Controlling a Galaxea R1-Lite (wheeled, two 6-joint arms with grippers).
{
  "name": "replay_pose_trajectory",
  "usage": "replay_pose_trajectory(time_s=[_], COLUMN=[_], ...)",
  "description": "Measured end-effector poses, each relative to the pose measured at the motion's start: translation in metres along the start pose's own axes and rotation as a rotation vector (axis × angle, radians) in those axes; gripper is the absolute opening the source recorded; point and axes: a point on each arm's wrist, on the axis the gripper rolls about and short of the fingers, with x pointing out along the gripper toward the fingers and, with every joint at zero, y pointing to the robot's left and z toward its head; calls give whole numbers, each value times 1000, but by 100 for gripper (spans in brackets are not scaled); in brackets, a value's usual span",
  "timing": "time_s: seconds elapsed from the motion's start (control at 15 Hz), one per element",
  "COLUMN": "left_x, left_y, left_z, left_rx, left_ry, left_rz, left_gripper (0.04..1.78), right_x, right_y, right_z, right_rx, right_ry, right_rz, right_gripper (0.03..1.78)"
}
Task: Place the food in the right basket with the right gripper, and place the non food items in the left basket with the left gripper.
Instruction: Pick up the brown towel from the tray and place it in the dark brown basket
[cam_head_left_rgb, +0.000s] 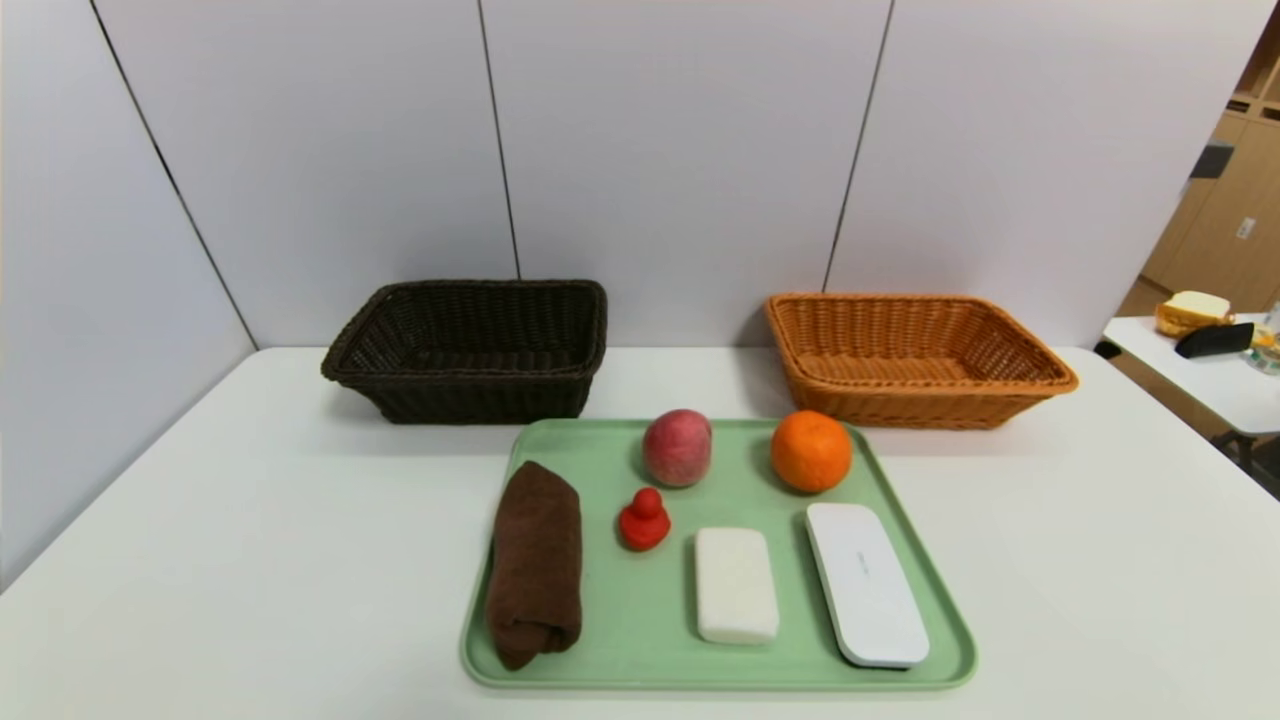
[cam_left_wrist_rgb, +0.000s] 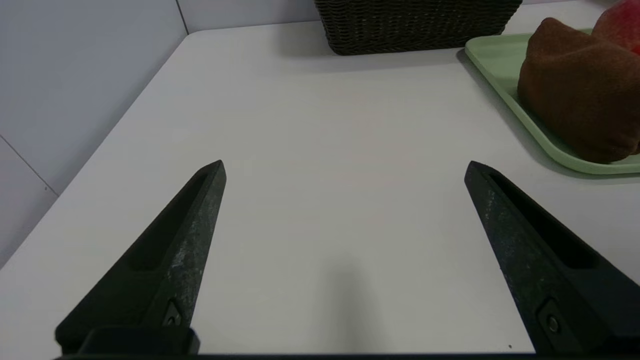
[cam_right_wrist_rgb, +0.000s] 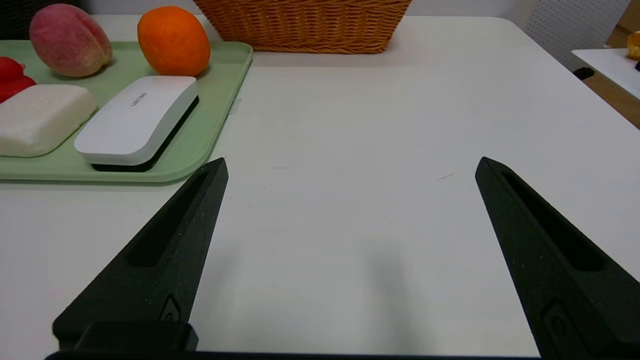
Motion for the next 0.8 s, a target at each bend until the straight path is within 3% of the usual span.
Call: replay_pose_trajectory(time_s=[0.2, 0.33, 0.6, 0.8], left_x=[-15, -15, 23, 64], left_y=[1, 3, 7, 8], left_z=[47, 86, 160, 185], left_rx=[-2, -11, -81, -132], left_ry=[-1, 42, 180, 375], left_rz=[-28, -37, -50, -101], left_gripper=[169, 169, 169, 169], right_x=[-3, -8, 6, 58], right_y=[0, 1, 2, 1], right_z=[3, 21, 94, 154], right_rx=[-24, -19, 27, 63], right_ry=[48, 60, 178, 314], right_rz=[17, 64, 133, 148], right_gripper=[171, 171, 171, 171])
